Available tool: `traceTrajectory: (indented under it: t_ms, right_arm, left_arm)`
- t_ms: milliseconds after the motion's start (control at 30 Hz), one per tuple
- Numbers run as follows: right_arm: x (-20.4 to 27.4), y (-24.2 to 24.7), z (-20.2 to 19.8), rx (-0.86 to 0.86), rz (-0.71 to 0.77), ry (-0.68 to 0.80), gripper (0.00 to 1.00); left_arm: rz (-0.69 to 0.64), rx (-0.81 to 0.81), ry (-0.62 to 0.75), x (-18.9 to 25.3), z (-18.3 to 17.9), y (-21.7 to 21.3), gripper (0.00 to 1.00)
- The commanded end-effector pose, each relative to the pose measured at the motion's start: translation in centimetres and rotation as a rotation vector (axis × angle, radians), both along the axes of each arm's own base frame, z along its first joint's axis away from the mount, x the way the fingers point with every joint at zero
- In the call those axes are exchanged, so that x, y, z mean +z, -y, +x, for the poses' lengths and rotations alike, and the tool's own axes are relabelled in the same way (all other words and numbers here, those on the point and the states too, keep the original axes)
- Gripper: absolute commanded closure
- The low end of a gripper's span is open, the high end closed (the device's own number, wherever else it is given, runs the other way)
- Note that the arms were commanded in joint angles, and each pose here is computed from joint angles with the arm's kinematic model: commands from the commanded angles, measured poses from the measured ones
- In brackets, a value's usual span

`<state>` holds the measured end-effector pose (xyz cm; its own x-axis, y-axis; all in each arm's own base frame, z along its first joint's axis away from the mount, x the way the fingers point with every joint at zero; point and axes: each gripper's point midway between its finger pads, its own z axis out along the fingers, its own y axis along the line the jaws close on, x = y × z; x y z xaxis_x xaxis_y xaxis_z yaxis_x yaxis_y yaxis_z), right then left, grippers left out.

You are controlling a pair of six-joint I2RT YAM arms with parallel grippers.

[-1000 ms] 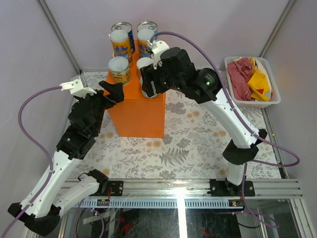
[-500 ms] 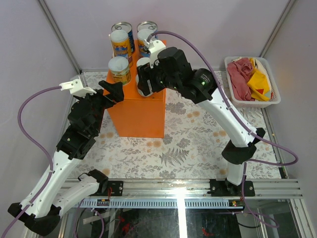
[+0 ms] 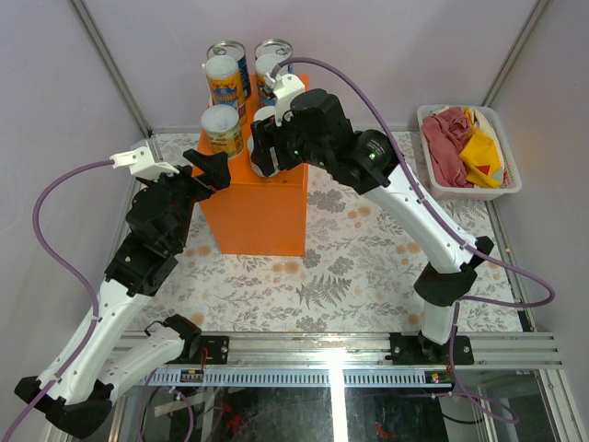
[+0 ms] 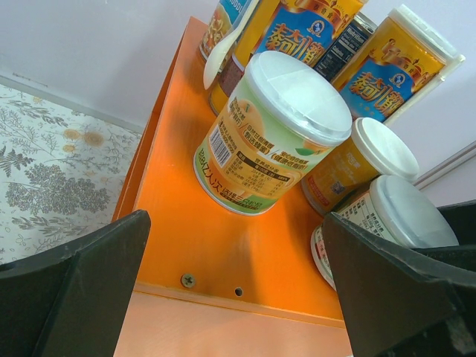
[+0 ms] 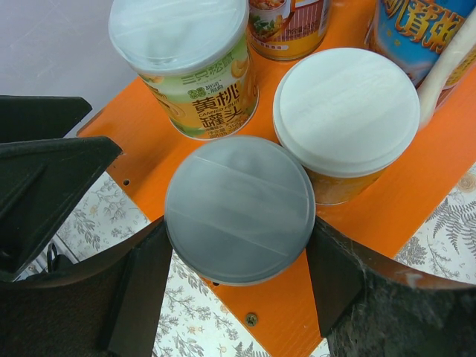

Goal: Place and organize the canned foods onto the counter

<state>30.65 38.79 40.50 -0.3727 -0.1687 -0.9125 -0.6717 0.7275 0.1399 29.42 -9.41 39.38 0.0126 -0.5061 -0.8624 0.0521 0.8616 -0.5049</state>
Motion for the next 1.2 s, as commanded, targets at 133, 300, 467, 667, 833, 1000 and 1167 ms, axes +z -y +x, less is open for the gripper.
traceTrajectory:
  t_ms: [133, 300, 467, 667, 833, 1000, 1167]
  right_arm:
    - [-1.8, 0.8, -1.2, 0.002, -0.049, -0.052, 0.34]
    - [-1.9, 1.0, -1.6, 0.013, -0.053, -0.061, 0.40]
    - [-1.1, 1.1, -2.1, 0.019, -0.040, -0.049, 0.42]
    - [-0.5, 1.4, -2.4, 0.025, -0.038, -0.044, 0.42]
    - [-0.8, 1.5, -2.7, 0.026, -0.051, -0.051, 0.41]
    - [-1.5, 1.7, -2.7, 0.021, -0.065, -0.061, 0.37]
    - [-2.0, 1.5, -2.8, 0.029, -0.073, -0.075, 0.21]
  left_arm:
    - [-0.015, 0.010, 0.050, 1.2, -0.1, -0.2, 0.00]
    - [-0.016, 0.012, 0.049, 1.2, -0.1, -0.3, 0.00]
    - [-0.018, 0.010, 0.047, 1.2, -0.1, -0.2, 0.00]
    - [-0.024, 0.003, 0.048, 1.3, -0.1, -0.1, 0.00]
    - [-0.025, -0.004, 0.047, 1.4, 0.0, 0.1, 0.00]
    - [-0.028, -0.005, 0.047, 1.4, -0.1, 0.1, 0.00]
    - [-0.029, -0.006, 0.047, 1.6, -0.1, 0.1, 0.00]
